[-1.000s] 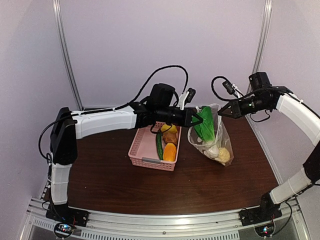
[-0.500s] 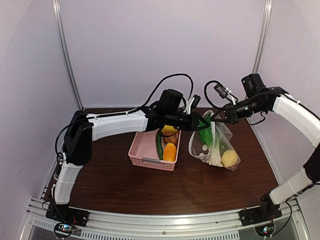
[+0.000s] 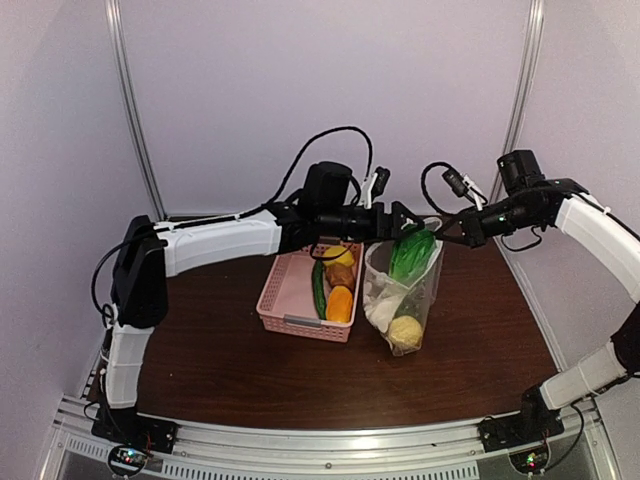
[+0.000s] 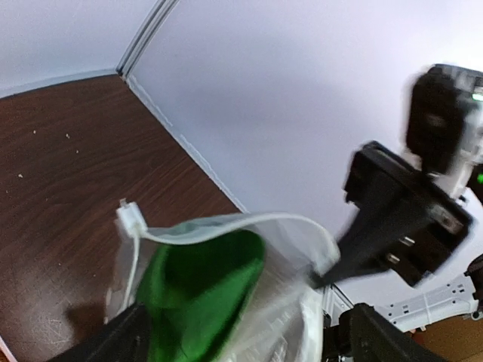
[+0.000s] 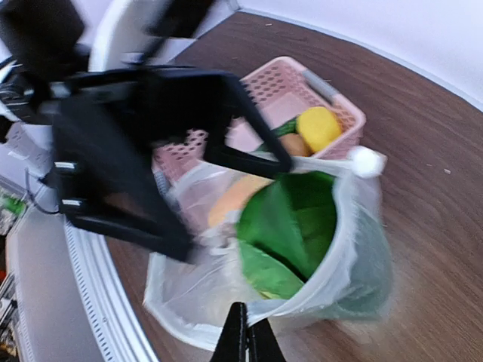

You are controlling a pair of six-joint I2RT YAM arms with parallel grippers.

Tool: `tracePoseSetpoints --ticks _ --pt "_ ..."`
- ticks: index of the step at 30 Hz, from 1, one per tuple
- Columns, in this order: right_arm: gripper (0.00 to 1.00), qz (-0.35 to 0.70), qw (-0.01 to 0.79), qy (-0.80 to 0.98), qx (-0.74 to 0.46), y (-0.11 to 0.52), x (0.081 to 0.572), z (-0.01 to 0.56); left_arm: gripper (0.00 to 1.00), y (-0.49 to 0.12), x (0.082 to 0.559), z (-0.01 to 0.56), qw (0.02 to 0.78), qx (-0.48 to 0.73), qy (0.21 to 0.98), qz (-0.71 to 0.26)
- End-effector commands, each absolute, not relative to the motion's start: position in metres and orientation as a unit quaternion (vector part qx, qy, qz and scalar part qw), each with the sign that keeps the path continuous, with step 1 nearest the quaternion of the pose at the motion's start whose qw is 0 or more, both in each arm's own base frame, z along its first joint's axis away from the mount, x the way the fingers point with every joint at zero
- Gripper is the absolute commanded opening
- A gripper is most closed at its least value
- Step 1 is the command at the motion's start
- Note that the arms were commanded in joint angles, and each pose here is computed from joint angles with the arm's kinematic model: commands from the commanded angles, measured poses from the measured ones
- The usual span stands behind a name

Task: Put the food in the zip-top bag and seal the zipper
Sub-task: Place the fake vegetable in the zipper food storage bag, then adjust the zipper food storage bag.

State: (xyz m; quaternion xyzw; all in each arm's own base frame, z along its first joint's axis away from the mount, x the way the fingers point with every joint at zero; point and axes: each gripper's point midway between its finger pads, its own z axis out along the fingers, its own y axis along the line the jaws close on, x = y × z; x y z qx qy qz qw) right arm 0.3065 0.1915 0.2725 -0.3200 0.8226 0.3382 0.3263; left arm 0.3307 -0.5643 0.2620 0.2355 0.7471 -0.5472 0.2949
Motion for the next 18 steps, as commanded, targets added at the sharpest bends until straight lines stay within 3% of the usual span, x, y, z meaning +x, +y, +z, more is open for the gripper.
tracePoseSetpoints --ticks 1,4,8,10,13,18 --pt "0.00 0.236 0.382 0.862 -0.234 0.137 0.359 0.277 0.98 -0.533 0.308 0.348 0.362 0.280 0.689 -0.561" --pt "0.00 0.247 0.388 0.858 -0.226 0.134 0.363 0.280 0.98 -0.514 0.307 0.360 0.405 0.291 0.687 -0.528" --pt "0.00 0.277 0.388 0.844 -0.247 0.145 0.356 0.290 0.98 -0.486 0.335 0.315 0.424 0.271 0.752 -0.427" --pt "0.00 0.247 0.390 0.853 -0.244 0.145 0.363 0.275 0.96 -0.488 0.334 0.298 0.409 0.274 0.758 -0.428" --pt "0.00 0.296 0.327 0.858 -0.262 0.163 0.352 0.256 0.87 -0.505 0.323 0.276 0.358 0.267 0.765 -0.464" --pt "0.00 0.302 0.346 0.851 -0.255 0.173 0.359 0.263 0.83 -0.536 0.307 0.237 0.304 0.264 0.788 -0.466"
